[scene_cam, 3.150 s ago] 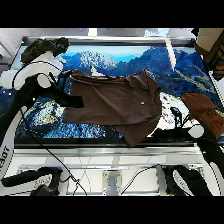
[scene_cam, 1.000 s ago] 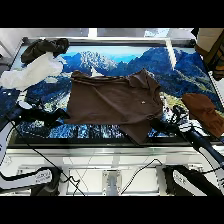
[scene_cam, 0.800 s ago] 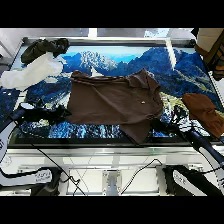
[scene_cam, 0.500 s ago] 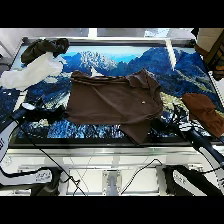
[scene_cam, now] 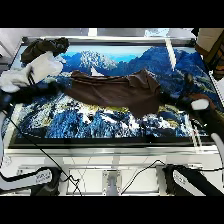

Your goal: Fold the shirts.

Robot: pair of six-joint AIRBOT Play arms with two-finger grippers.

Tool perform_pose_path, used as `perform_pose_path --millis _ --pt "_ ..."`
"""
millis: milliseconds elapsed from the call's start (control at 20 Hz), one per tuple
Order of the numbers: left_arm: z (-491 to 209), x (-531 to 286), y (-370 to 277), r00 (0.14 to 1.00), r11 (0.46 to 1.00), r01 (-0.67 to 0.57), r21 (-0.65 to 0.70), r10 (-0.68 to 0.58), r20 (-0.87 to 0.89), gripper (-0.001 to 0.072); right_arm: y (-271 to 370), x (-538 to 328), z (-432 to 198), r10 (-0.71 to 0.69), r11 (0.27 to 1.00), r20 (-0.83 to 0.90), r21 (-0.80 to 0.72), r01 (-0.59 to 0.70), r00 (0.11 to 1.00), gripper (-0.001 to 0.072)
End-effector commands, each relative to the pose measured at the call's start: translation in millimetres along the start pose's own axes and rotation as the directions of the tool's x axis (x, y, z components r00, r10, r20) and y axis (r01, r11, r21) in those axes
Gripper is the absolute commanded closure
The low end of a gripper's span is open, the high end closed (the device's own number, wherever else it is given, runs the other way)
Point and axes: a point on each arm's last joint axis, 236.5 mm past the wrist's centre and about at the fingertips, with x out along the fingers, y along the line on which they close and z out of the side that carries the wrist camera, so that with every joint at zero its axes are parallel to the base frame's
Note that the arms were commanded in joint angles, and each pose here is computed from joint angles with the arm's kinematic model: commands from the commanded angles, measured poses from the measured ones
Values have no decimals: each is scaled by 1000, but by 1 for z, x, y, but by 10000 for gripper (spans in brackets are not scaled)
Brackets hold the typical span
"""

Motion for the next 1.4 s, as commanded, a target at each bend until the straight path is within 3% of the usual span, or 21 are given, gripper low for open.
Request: perform_pose_path --millis 0,200,300,500,650,850,1050,1200,1350 --pt "105 -71 -118 952 955 70 290 -150 265 698 -2 -53 106 -94 980 206 -156 127 974 687" --pt "147 -131 -175 921 910 -71 408 -97 378 699 -17 -124 184 -156 970 375 -117 214 914 687" --pt "134 -145 -203 936 891 -48 451 -117 331 699 -2 -147 196 -139 961 375 -170 216 916 687" --pt "90 -181 -270 958 808 -33 588 -141 248 700 50 -206 193 -85 926 347 -319 203 934 687" --pt "56 -223 -322 936 726 -99 680 -164 311 701 87 -284 188 -93 874 439 -393 284 894 688" --pt "12 -277 -351 903 675 -221 704 -131 410 702 119 -374 167 -129 804 552 -428 413 824 690" --pt "14 -292 -345 874 680 -305 667 -78 479 702 107 -395 165 -203 780 590 -385 493 781 690" --pt "40 -269 -317 892 727 -296 620 -22 452 702 83 -362 178 -249 797 528 -365 482 812 690" --pt "59 -215 -272 946 818 -199 539 16 325 701 49 -286 183 -264 860 359 -333 387 895 689"
